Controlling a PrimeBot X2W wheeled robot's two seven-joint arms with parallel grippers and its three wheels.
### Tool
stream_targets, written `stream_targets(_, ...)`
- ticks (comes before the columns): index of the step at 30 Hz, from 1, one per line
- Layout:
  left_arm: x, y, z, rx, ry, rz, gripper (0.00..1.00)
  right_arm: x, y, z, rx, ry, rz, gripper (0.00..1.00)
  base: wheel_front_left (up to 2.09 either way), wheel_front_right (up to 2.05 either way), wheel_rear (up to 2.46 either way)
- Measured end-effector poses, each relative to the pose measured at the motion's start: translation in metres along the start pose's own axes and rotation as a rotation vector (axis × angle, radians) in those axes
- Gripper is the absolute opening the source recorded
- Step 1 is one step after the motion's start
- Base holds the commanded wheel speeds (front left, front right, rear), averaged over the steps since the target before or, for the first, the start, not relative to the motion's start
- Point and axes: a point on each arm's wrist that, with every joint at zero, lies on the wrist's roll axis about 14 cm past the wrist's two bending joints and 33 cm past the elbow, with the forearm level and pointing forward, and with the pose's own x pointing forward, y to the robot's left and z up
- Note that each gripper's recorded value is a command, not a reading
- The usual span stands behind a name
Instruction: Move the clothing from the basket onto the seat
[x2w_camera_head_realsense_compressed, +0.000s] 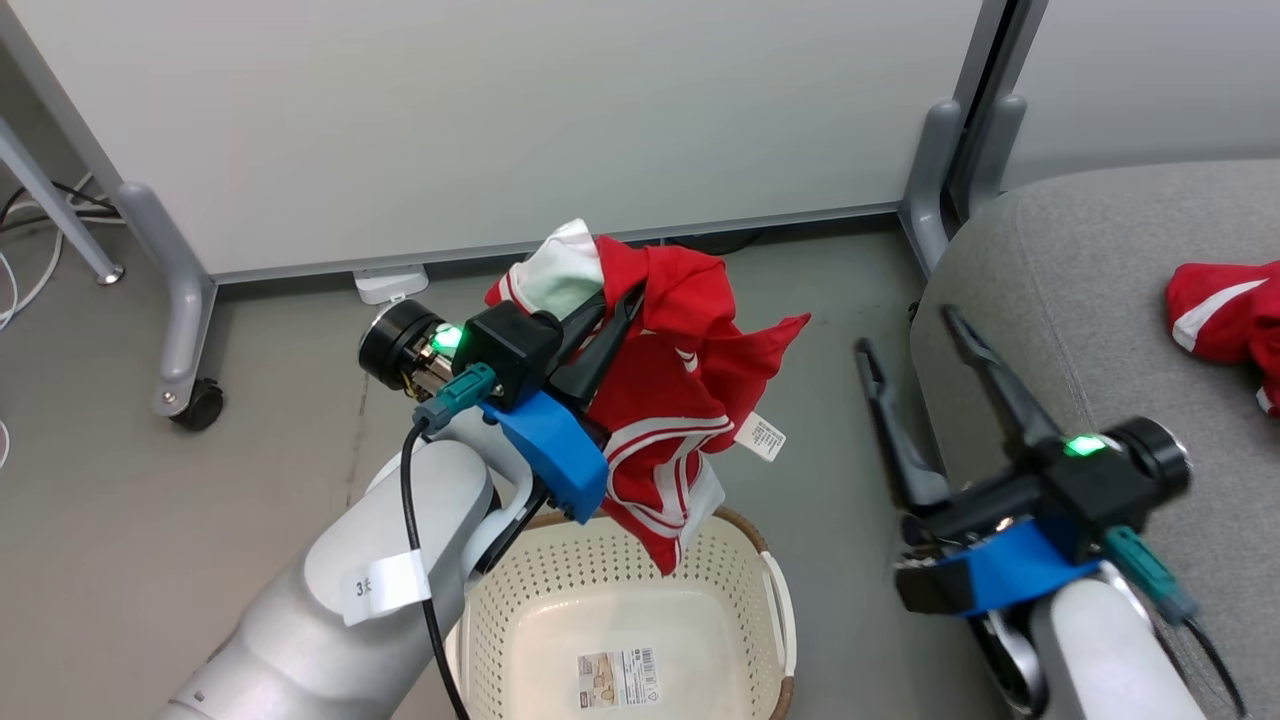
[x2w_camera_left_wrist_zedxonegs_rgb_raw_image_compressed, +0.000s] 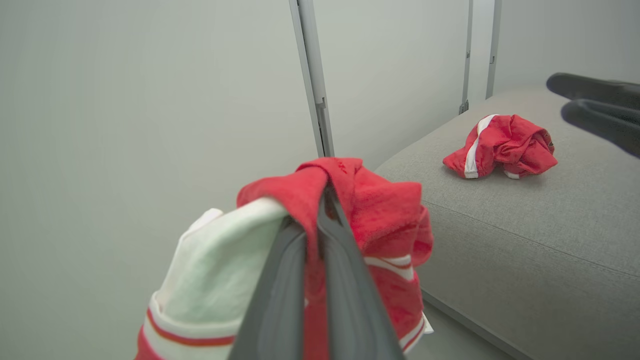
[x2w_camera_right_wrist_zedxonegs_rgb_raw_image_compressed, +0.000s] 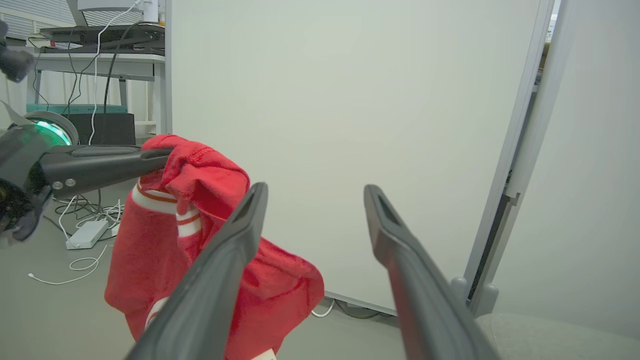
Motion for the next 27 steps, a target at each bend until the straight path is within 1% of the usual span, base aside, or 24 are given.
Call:
stream_targets(3,0.003,0.001,-0.001,-0.002,-0.001,-0.002,0.0,0.016,0.024,0.002,-0.001,-0.014,0.086,1.0,0.0,0.0,0.0)
stream_targets(7,0.005,0.002,-0.001,-0.004,-0.004,-0.002,0.0,0.031,0.048,-0.006,-0.011,0.002,0.177,1.0,0.0,0.0,0.0)
stream_targets(13,0.007,0.003,0.0,-0.01,-0.013,0.003,0.0,0.047,0.074,-0.034,-0.039,0.079,0.269,1.0,0.0,0.0,0.0)
stream_targets(17,0.007,0.002,-0.002,-0.015,-0.013,0.005,0.0,0.051,0.083,-0.056,-0.05,0.143,0.301,1.0,0.0,0.0,0.0)
stream_targets(25,0.009,0.0,-0.002,-0.023,-0.021,-0.001,0.0,0.063,0.086,-0.084,-0.046,0.218,0.305,1.0,0.0,0.0,0.0)
stream_targets(26,0.009,0.0,-0.001,-0.023,-0.024,-0.002,0.0,0.063,0.085,-0.087,-0.044,0.231,0.302,0.76,0.0,0.0,0.0)
stream_targets(27,0.01,0.0,-0.001,-0.023,-0.026,-0.002,0.0,0.064,0.085,-0.088,-0.038,0.234,0.301,0.26,0.0,0.0,0.0)
